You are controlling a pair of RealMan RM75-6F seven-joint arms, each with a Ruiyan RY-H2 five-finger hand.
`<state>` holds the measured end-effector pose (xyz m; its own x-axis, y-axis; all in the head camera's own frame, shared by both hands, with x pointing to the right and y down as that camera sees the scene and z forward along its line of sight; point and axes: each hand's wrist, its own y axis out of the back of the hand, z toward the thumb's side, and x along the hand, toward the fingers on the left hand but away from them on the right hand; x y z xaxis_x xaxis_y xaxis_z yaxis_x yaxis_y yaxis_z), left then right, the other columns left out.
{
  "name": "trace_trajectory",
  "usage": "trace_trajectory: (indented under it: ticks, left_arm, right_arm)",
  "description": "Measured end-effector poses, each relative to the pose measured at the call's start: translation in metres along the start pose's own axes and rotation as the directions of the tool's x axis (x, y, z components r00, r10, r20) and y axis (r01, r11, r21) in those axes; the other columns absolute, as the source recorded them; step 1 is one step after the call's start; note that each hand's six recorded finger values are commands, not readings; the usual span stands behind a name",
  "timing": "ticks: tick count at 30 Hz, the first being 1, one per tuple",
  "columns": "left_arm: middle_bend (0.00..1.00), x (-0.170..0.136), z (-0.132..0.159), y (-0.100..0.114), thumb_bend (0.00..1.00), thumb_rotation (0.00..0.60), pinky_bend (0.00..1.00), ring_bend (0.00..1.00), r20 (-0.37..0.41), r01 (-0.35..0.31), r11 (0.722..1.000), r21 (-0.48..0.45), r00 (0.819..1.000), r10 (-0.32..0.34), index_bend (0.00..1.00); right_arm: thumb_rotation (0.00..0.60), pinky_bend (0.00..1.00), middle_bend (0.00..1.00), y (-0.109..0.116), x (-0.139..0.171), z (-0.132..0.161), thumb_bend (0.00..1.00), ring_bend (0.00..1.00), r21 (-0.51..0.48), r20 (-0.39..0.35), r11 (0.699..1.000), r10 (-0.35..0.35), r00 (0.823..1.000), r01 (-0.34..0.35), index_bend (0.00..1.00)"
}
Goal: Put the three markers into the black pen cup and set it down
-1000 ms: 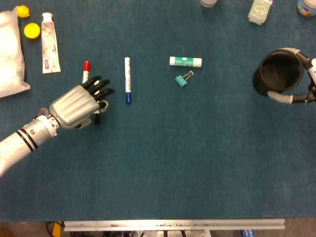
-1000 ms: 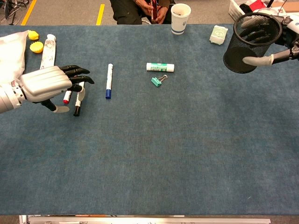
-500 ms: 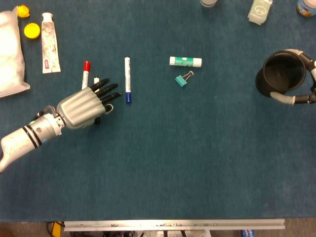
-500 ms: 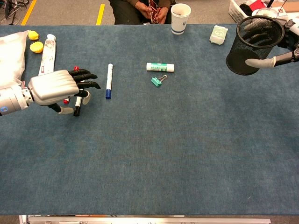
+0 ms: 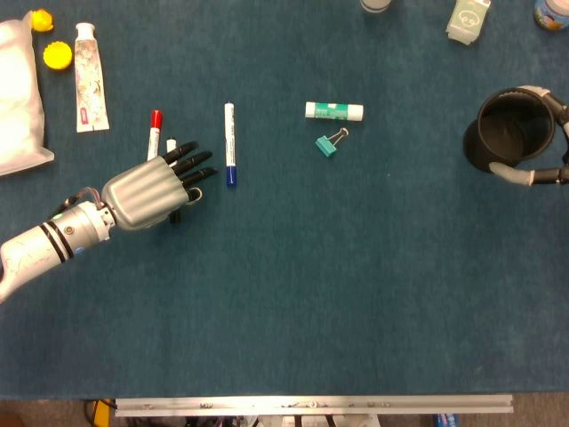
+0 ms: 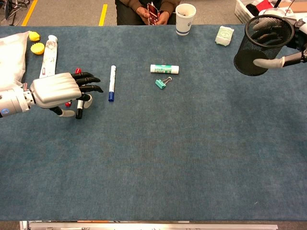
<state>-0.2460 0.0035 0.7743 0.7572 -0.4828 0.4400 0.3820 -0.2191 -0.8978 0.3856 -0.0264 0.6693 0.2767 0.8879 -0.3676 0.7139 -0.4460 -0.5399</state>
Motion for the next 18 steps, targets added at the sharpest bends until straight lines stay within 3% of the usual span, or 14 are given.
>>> trace_trajectory:
  ticks: [18]
  left_arm:
    - [0.14, 0.006, 0.0021, -0.0027, 0.23, 0.6, 0.09, 0.02, 0.016, 0.016, 1.0, 0.015, 1.0, -0.016, 0.47]
  right_arm:
    - [0.6, 0.29, 0.35, 0.004, -0.0003, -0.0013, 0.17, 0.28, -0.008, 0.005, 1.0, -0.014, 1.0, 0.014, 0.35]
